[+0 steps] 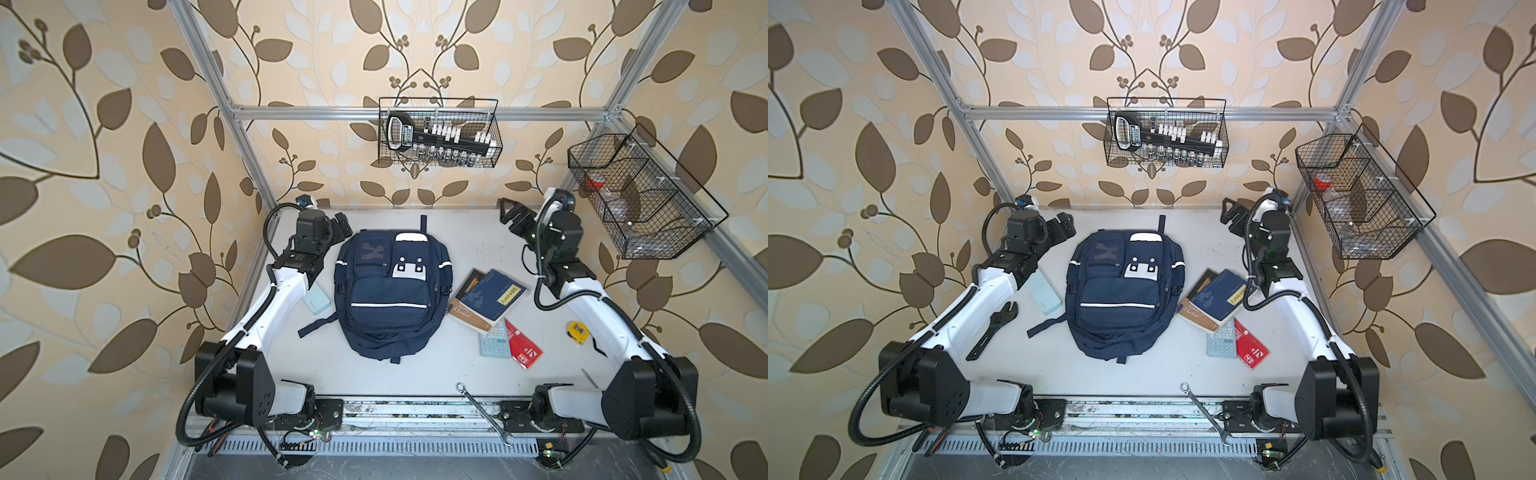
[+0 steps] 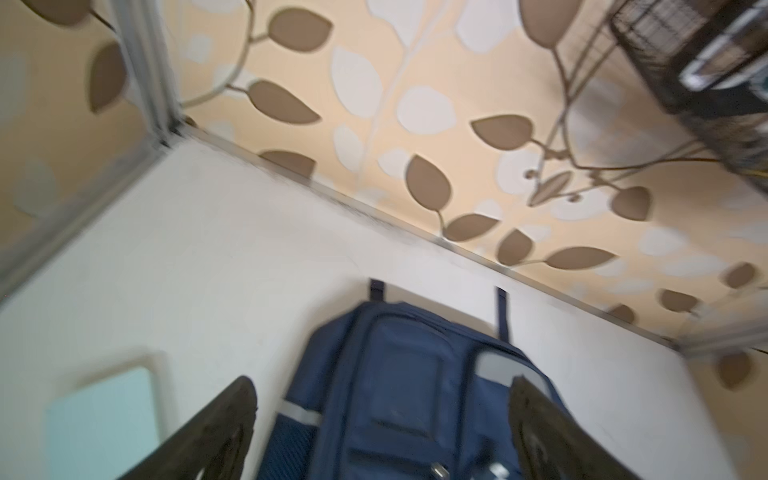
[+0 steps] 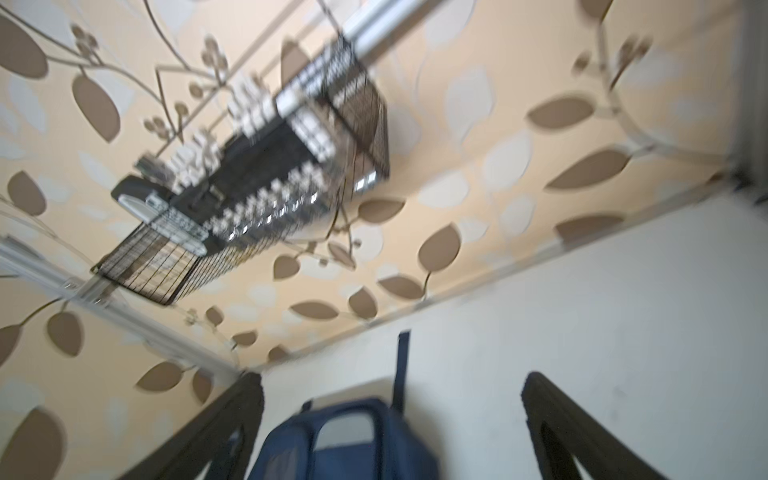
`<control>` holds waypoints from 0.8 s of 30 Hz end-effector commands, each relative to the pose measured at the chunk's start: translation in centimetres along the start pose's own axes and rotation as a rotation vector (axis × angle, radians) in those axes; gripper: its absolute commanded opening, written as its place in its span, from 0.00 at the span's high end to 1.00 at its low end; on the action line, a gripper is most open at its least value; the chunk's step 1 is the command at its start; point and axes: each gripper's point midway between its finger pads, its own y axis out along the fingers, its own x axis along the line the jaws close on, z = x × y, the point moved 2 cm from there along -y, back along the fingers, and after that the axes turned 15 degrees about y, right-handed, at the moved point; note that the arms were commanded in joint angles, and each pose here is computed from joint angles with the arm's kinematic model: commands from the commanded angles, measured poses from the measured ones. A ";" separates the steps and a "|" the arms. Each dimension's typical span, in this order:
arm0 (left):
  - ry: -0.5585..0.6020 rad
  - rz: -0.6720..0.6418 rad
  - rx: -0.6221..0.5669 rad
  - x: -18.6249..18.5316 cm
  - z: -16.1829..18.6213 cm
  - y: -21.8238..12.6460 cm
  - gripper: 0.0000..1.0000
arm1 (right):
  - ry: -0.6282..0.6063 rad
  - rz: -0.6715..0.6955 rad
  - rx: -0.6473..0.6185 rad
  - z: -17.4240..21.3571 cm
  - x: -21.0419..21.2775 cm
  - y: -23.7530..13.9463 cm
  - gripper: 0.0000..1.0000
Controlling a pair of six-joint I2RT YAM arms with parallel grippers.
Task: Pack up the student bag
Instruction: 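Reach both grippers to the backpack's top edge farthest from the robot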
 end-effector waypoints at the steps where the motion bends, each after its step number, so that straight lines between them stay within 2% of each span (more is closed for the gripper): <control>1: -0.082 0.094 0.406 -4.4 10.5 -2.3 0.08 | 0.040 0.287 0.597 17.4 -4.1 -0.3 0.16; 4: -0.028 0.125 0.501 -5.7 14.3 -4.9 0.13 | -0.053 0.321 0.754 24.6 -3.1 -3.4 0.22; 7: -0.076 0.133 0.544 -4.6 17.0 -7.1 0.17 | -0.094 0.323 0.823 28.6 -2.7 -6.0 0.22; 11: -0.189 -0.010 0.618 -1.2 20.2 -10.0 0.16 | -0.142 0.339 0.820 29.0 -2.5 -5.9 0.22; 13: -0.245 -0.039 0.654 -0.3 21.5 -11.2 0.15 | -0.163 0.351 0.817 28.5 -2.8 -5.1 0.25; 17: -0.310 -0.123 0.730 1.8 24.6 -13.3 0.11 | -0.183 0.375 0.917 29.9 -3.5 -3.6 0.30; 21: -0.340 -0.123 0.785 2.1 26.9 -13.3 0.09 | -0.171 0.371 0.949 31.3 -3.8 -2.6 0.32; 22: -0.359 -0.084 0.784 1.4 27.2 -12.7 0.08 | -0.169 0.370 0.956 31.5 -3.7 -2.2 0.36; 24: -0.397 -0.023 0.772 0.2 27.2 -11.3 0.09 | -0.164 0.368 0.975 32.2 -3.6 -1.6 0.51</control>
